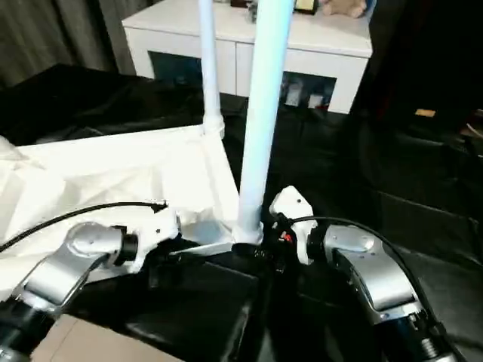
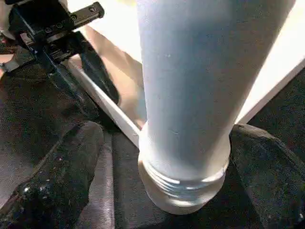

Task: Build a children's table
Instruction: Rotate leg to tighten

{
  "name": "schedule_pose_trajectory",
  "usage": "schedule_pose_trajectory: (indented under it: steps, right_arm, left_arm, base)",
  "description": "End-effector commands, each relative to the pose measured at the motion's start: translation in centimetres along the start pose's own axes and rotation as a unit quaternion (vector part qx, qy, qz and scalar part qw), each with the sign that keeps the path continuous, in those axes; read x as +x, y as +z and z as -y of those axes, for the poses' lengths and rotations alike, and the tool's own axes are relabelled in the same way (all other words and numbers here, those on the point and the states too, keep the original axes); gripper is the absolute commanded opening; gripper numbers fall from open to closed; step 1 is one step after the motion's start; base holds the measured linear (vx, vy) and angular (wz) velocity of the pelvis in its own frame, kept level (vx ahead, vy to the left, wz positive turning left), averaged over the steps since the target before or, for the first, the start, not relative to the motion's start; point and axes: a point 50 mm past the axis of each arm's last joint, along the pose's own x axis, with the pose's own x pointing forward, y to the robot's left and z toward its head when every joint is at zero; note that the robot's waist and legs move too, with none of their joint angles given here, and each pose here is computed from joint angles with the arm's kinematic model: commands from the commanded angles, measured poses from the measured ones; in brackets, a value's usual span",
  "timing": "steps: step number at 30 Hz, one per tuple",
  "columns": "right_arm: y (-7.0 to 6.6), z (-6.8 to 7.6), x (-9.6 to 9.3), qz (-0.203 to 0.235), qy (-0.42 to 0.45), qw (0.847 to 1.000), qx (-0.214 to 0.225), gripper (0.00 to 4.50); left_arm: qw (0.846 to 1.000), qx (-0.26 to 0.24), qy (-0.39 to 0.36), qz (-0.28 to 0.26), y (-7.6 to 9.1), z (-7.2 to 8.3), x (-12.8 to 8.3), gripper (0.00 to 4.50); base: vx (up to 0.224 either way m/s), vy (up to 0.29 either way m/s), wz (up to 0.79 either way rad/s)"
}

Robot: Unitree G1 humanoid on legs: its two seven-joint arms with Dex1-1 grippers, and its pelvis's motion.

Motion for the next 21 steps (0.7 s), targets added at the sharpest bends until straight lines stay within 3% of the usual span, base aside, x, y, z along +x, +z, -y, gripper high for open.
schedule_pose_trajectory:
  steps: [1,4,8,14,21]
  right_arm:
    - [0.7,-0.5,0.3,0.007,0.023,1.000,-0.016,4.40]
    - [0.7,-0.6,0.5,0.007,0.023,0.999,-0.023,4.40]
    - [0.6,-0.6,0.6,0.006,0.021,0.999,-0.023,4.40]
    - [0.2,-0.3,0.6,-0.011,0.002,0.999,-0.039,4.40]
    - [0.5,0.2,1.4,0.000,-0.025,0.998,-0.053,4.40]
  left_arm:
    - [1.000,0.013,0.007,-0.012,0.0,0.0,-0.1,1.27]
    - [0.998,0.024,0.050,-0.035,-0.6,-0.7,0.1,1.27]
    - [0.998,0.020,0.052,-0.026,-0.4,-0.7,0.3,1.27]
    - [0.999,0.011,0.032,-0.042,-1.0,-0.3,0.4,0.77]
    - [0.998,0.001,0.027,-0.060,-1.7,0.0,0.3,0.29]
  base:
    - [0.000,0.000,0.00]
    - [0.000,0.000,0.00]
    - [0.000,0.000,0.00]
    - [0.000,0.000,0.00]
    - [0.000,0.000,0.00]
